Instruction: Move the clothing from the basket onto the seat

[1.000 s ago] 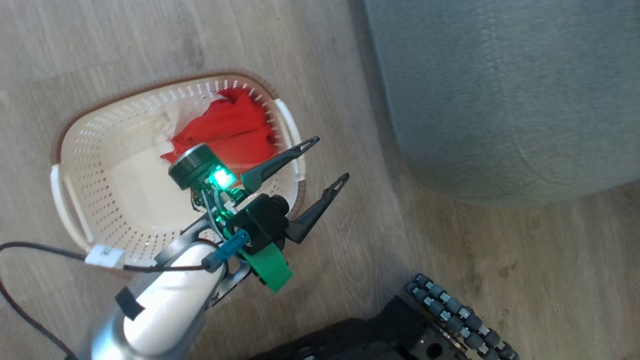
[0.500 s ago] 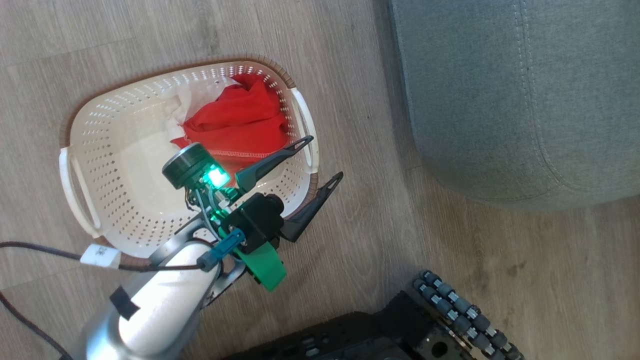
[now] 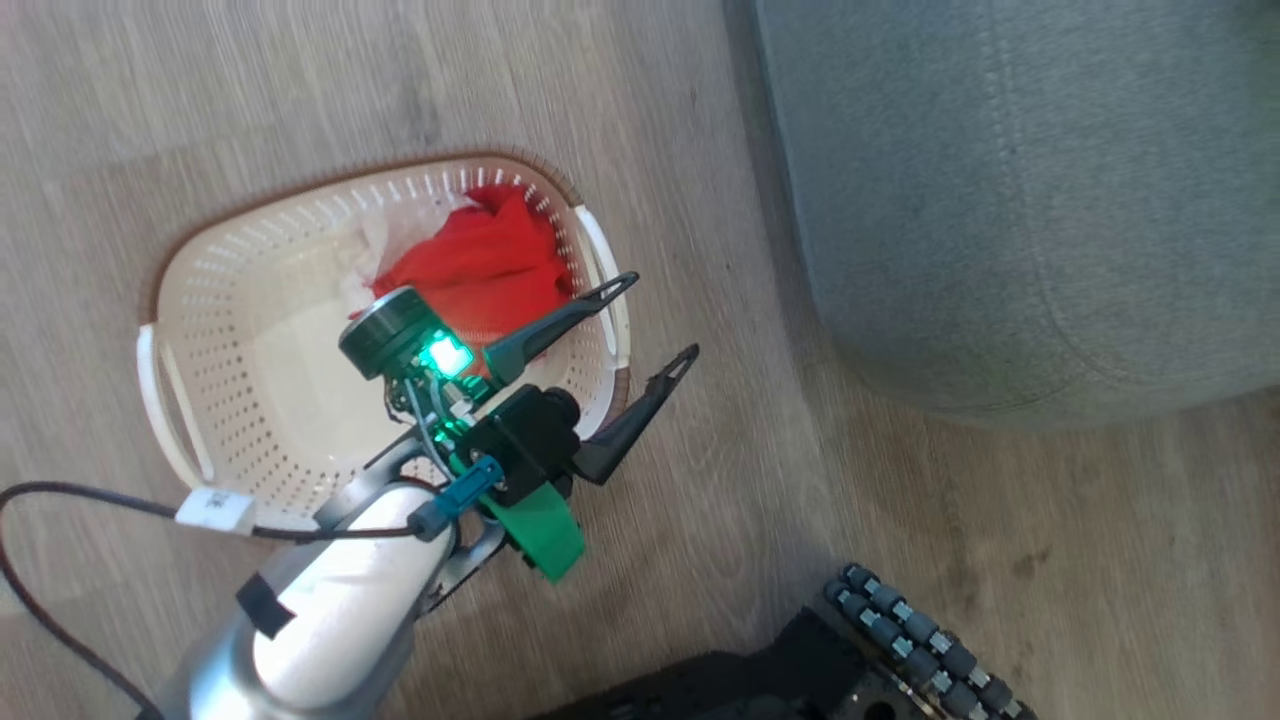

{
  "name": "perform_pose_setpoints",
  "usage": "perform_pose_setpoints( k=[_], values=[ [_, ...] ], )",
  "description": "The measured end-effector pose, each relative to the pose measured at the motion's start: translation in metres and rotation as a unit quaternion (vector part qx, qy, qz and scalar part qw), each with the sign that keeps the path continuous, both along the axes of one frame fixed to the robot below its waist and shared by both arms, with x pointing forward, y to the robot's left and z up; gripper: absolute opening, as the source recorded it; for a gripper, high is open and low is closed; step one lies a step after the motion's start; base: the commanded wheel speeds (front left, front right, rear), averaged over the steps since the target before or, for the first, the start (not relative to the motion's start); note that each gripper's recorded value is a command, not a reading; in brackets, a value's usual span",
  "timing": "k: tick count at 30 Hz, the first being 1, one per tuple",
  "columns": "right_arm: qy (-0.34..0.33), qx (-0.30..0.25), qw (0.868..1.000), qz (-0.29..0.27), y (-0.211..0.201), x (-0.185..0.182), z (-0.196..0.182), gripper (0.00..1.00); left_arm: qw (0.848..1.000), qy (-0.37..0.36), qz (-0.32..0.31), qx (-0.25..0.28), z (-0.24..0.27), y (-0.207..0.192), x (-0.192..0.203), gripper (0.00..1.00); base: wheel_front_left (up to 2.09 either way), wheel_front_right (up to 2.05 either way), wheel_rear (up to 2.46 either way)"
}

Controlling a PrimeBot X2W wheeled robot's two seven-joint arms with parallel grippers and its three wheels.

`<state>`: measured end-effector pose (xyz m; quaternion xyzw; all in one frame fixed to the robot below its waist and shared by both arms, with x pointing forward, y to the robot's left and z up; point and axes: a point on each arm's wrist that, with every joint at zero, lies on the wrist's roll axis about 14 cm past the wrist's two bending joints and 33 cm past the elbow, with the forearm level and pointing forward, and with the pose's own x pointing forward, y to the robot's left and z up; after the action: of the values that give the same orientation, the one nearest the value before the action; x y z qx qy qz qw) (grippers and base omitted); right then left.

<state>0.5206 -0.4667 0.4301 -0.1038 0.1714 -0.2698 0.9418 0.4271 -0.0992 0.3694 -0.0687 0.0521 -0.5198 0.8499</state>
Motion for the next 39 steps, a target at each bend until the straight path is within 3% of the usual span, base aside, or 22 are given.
perform_pose_setpoints(
  k=[16,26,33,39],
  values=[
    [0.091,0.053,0.994,-0.013,0.004,-0.061,0.013,1.0,0.999,-0.041,0.004,-0.029,0.069,-0.017,-0.018,1.0,0.0,0.0,0.0],
    [0.071,0.07,0.995,0.01,0.02,-0.072,0.038,1.0,0.997,-0.064,0.021,-0.042,0.107,-0.017,-0.034,1.0,0.0,0.0,0.0],
    [-0.064,0.063,0.994,0.066,0.045,-0.057,0.09,1.0,0.994,-0.087,0.044,-0.052,0.136,-0.011,-0.04,1.0,0.0,0.0,0.0],
    [-0.19,0.069,0.967,0.153,0.089,-0.055,0.137,1.0,0.991,-0.092,0.084,-0.05,0.147,0.008,-0.045,1.0,0.0,0.0,0.0]
  ],
)
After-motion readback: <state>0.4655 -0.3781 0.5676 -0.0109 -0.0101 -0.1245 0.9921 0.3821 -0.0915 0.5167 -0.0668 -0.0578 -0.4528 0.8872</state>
